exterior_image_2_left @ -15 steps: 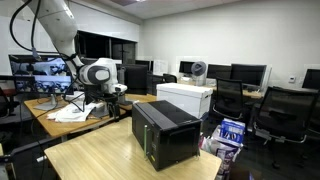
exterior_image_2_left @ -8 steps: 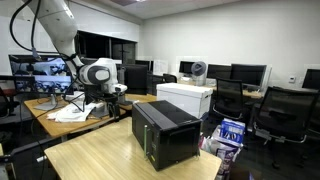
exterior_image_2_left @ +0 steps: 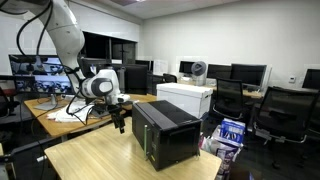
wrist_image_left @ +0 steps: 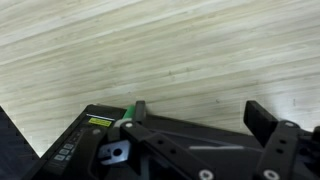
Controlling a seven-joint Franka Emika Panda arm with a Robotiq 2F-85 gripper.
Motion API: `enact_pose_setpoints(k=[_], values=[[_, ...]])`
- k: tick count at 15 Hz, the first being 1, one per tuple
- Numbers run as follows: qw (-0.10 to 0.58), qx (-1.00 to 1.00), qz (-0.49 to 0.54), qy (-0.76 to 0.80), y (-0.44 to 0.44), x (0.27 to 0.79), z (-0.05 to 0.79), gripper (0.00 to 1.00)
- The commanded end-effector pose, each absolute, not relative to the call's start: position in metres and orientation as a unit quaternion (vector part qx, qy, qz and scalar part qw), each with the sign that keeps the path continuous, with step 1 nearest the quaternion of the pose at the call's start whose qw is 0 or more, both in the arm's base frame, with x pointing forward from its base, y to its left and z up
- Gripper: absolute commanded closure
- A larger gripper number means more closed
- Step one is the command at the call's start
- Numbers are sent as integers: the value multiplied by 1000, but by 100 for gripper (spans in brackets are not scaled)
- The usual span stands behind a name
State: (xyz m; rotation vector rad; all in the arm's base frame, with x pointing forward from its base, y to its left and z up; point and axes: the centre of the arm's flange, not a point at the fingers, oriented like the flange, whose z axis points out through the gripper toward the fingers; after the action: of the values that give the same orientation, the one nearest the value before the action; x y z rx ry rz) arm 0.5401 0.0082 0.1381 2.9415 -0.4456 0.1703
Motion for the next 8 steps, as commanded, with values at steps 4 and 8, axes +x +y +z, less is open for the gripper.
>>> enact_pose_setpoints(k=[4,8], values=[[104,969,141,-174,-22,540,97,0],[109,949,193,-224,-50,556,93,0]])
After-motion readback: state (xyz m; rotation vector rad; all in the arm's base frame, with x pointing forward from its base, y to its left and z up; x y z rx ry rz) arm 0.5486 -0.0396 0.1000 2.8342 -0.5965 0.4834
